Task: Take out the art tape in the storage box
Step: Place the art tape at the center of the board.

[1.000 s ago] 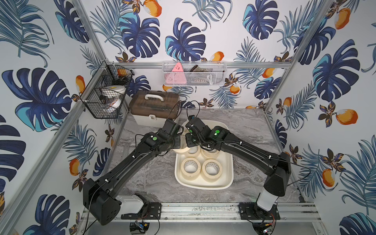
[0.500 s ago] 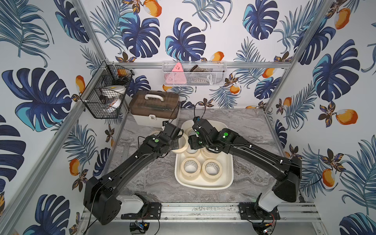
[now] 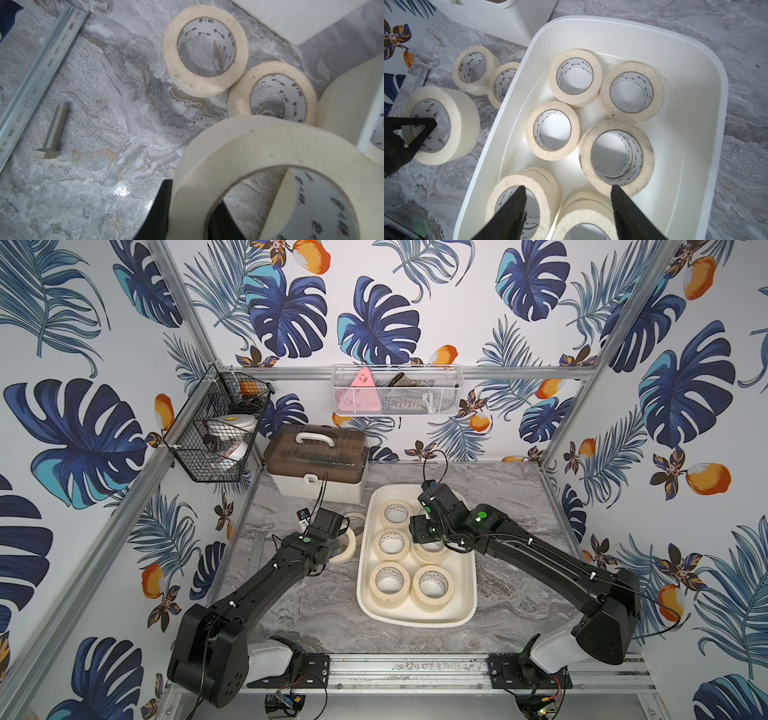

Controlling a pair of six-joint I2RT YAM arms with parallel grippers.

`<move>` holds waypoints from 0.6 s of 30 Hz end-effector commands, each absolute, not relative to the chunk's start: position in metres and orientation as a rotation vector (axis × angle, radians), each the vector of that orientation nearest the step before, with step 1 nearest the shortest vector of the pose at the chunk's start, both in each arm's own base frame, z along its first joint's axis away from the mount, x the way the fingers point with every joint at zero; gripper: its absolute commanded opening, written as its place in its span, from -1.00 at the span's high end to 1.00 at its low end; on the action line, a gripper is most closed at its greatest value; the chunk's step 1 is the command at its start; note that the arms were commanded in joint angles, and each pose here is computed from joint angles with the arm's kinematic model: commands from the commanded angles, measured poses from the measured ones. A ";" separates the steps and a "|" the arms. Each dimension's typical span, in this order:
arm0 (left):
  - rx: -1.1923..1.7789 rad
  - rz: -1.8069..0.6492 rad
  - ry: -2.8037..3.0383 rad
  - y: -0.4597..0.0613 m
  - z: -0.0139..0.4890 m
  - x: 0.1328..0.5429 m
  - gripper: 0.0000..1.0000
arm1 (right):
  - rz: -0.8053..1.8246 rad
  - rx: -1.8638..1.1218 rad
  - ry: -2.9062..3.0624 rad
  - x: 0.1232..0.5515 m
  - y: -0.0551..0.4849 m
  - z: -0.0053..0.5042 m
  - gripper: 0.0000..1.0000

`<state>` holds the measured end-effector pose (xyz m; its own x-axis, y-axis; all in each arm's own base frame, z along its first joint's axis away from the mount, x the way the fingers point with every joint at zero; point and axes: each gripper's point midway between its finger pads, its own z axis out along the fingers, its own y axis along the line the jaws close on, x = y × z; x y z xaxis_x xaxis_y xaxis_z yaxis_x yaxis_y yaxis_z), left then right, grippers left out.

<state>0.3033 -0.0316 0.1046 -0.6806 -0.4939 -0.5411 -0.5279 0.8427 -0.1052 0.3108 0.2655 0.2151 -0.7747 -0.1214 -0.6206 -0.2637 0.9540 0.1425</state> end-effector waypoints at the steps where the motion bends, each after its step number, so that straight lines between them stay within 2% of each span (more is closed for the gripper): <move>1: -0.767 0.027 2.427 -0.036 0.094 0.312 1.00 | 0.339 -0.224 2.456 0.314 0.260 0.217 -0.34; 10: -0.729 0.027 2.532 -0.040 0.045 0.293 1.00 | 0.290 -0.145 2.474 0.323 0.228 0.211 -0.34; 18: -0.667 0.017 2.595 -0.053 0.022 0.295 1.00 | 0.299 -0.119 2.480 0.326 0.221 0.206 -0.34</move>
